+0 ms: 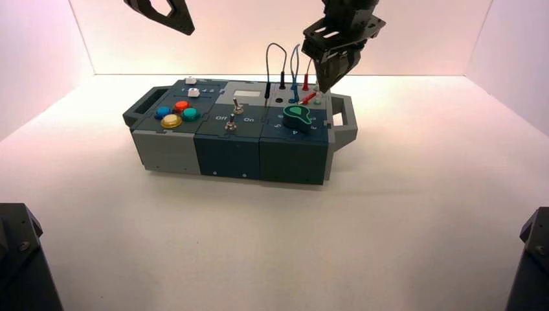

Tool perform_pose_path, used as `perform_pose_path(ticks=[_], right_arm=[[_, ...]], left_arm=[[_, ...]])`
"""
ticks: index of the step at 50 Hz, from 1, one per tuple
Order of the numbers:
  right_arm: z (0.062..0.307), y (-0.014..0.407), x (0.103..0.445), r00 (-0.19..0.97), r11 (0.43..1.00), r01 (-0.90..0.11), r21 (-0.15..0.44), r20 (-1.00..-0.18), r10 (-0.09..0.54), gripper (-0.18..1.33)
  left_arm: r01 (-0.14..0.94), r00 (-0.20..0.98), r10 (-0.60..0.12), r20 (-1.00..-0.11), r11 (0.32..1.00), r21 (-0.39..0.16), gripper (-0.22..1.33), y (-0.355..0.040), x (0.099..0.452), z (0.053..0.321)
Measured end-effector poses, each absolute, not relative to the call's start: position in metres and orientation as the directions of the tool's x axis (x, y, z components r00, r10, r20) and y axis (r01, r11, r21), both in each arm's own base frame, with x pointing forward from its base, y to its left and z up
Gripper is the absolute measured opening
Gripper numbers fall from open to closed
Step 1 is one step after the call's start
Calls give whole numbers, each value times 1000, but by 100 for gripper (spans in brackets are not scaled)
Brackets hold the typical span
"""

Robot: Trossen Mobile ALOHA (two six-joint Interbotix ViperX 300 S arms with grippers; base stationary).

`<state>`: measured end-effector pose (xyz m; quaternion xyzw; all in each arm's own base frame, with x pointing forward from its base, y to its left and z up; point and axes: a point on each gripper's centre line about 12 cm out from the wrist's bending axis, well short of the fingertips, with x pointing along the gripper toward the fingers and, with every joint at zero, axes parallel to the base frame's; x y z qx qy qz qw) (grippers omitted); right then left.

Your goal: Insert the white wire.

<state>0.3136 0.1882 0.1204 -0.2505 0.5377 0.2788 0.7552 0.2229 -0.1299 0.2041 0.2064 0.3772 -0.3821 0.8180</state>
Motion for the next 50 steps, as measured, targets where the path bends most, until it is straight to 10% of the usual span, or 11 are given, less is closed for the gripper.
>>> perform_pose_path(ticks=[7,8,13,50], right_arm=[[120,188,314,267,721,-689,-78,-951,153,4],[120,188,314,265,720,-690,-77,-952,152,32],[123,188,314,272,720,-689,-79,-949,156,78],[159,182,303,279,728,-681,-78,-947,159,74]], left_arm=[[780,424,-469,-775,623,50,-16,-130,223,204],[780,425,-469,-774,624,49,-16,-130,223,204],[779,425,-469,-774,625,50,-16,-130,223,204],[746,459,-434,-776,663,71,-16,-123,232,192]])
